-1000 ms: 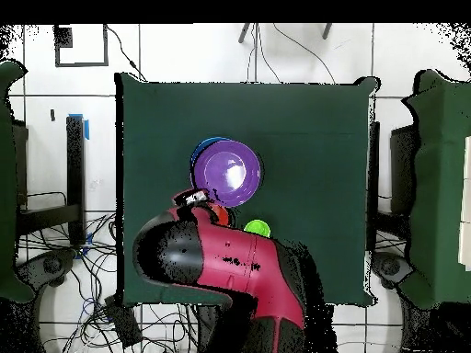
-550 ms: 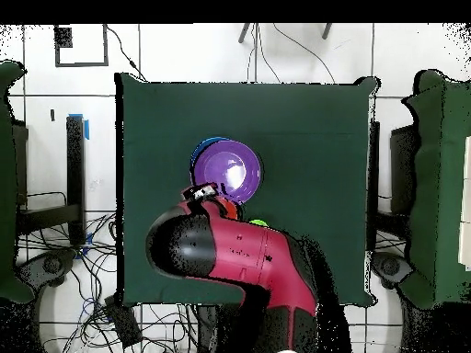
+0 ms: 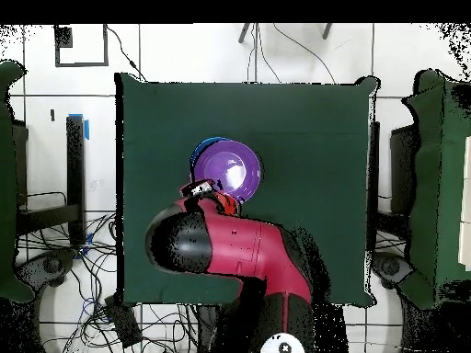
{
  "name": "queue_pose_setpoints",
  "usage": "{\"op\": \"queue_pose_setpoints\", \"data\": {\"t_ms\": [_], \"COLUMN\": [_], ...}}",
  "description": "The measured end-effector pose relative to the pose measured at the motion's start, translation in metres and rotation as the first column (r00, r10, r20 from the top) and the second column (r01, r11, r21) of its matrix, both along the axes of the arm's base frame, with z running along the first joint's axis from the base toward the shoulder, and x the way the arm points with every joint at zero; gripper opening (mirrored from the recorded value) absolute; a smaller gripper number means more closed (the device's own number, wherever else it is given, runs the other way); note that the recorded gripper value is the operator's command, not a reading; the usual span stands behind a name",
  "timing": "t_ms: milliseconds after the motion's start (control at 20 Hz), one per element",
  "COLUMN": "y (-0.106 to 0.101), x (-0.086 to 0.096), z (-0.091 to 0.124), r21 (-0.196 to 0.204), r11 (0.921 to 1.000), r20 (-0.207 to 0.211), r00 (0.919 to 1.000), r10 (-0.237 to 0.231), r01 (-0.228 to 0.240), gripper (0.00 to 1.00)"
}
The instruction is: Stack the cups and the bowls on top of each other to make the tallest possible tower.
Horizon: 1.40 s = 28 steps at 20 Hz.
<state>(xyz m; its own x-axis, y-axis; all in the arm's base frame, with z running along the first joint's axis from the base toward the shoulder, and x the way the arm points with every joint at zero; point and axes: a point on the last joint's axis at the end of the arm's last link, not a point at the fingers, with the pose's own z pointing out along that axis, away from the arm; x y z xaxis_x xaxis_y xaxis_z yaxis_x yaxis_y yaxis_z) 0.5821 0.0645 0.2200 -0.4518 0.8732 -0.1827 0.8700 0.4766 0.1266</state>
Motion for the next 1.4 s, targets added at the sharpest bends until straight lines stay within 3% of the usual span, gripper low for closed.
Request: {"op": "queue_pose_setpoints", "data": {"t_ms": [650,1400], "y": [0.001,-0.008], "x": [0.010,0.022], "z": [-0.015,-0.033], "r21": [0.013,-0.007], "r11": [0.9997,0.9980], "r20": [-0.004,-0.014], "r00": [0.9998,0.9979], "r10": [0.020,0.063], "r01": [-0.020,-0.063], "gripper": [0.00,0.00]}}
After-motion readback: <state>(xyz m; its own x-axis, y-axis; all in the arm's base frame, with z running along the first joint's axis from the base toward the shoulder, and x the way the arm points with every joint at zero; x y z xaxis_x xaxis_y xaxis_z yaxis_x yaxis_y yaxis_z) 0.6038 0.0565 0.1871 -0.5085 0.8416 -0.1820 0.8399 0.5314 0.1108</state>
